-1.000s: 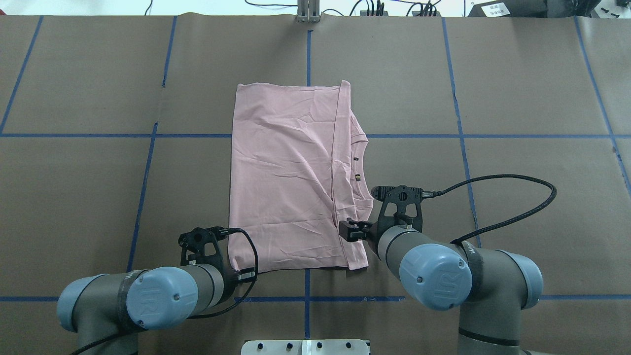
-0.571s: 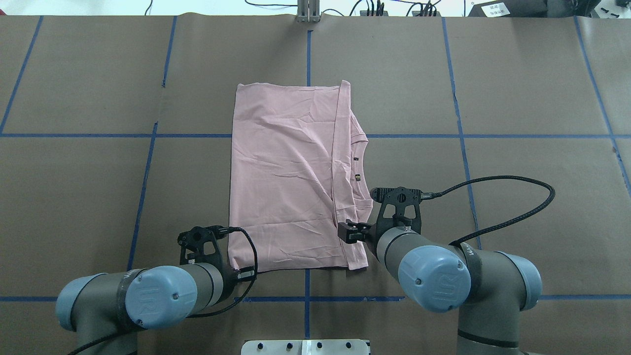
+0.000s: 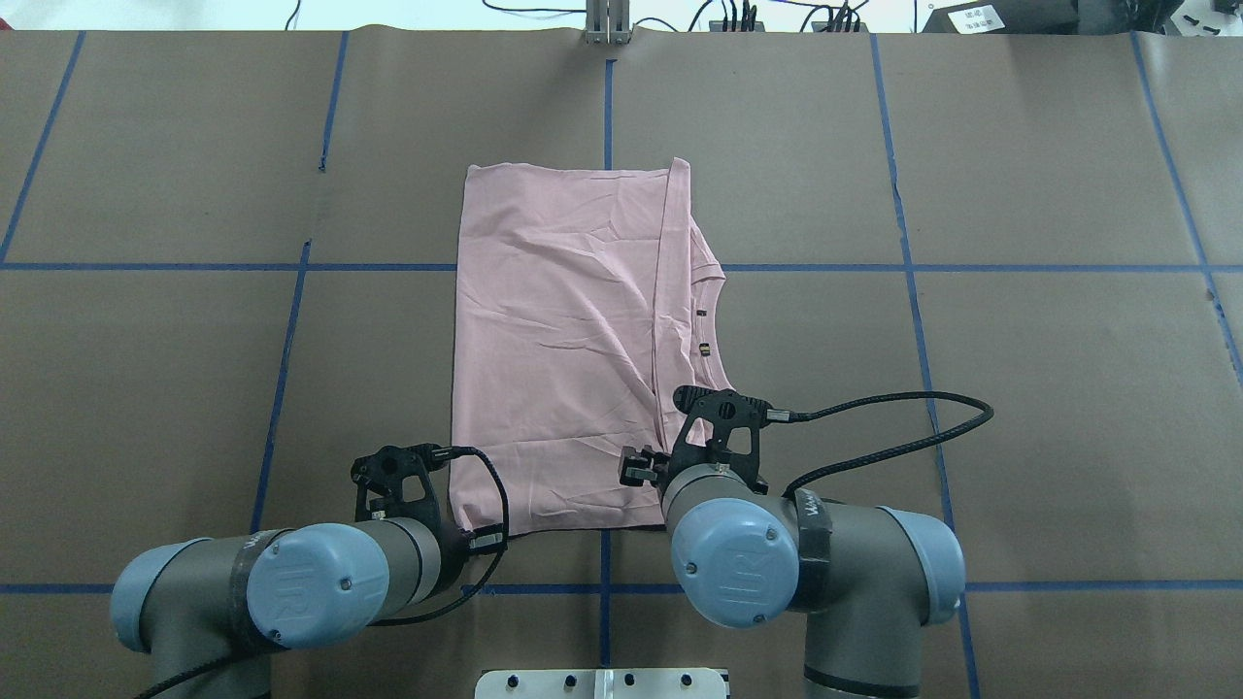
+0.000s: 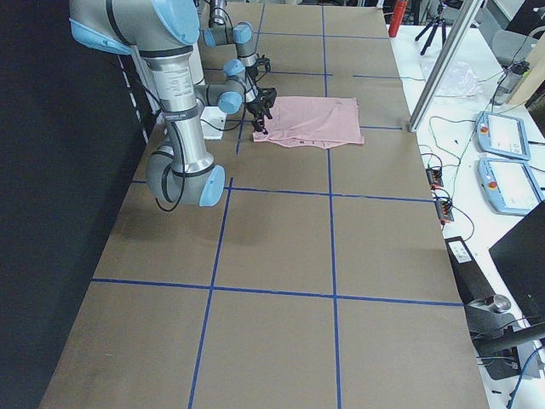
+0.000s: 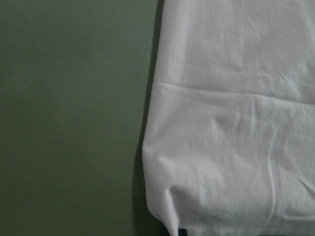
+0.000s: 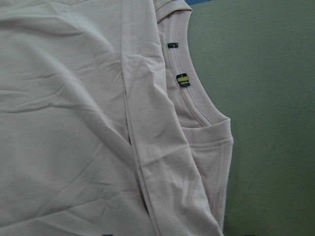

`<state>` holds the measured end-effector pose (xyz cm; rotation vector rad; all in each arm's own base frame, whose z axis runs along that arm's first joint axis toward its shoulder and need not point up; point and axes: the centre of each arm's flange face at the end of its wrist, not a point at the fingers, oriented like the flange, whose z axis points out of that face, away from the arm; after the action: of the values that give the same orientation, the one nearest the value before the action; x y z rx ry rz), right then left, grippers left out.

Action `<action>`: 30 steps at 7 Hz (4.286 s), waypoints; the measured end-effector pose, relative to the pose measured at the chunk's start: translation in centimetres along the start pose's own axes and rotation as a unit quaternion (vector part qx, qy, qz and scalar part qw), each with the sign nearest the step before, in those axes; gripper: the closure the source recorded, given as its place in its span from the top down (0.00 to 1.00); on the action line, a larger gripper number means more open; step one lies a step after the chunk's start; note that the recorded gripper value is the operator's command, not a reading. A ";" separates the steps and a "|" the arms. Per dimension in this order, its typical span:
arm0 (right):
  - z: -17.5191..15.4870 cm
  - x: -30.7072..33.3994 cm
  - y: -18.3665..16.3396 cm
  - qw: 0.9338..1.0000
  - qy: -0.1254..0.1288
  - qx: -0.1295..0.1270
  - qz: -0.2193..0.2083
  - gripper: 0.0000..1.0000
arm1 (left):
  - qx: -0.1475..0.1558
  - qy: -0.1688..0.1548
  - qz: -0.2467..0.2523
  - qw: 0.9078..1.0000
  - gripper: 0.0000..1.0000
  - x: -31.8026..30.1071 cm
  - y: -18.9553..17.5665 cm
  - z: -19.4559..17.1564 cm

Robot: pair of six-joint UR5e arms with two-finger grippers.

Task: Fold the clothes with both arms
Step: 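Grasp the shirt's near edge with both grippers, then lift the near edge with both grippers and fold it over the far edge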

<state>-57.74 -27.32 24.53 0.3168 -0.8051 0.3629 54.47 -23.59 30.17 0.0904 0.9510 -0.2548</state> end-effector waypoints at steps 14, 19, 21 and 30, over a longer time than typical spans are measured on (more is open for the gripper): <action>2.8 -1.7 3.1 0.998 0.060 -0.014 -0.010 0.66 | 0.000 0.002 -0.004 1.000 0.00 0.2 0.1 -0.1; 2.8 -2.0 3.1 0.998 0.059 -0.013 -0.002 0.00 | 0.000 0.003 -0.003 1.000 0.00 0.3 0.1 -0.2; 2.6 -2.3 3.1 0.998 0.055 -0.014 0.004 0.00 | -0.001 0.004 -0.002 1.000 0.00 0.4 0.1 -0.2; -15.4 -0.4 -1.3 0.998 0.012 -0.058 0.022 0.00 | -0.042 0.066 0.018 0.997 0.00 2.1 -0.5 -21.2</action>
<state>-47.60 -22.26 13.99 0.1868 -0.8074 0.3589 38.73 -20.49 16.18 0.0462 1.0886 -0.1768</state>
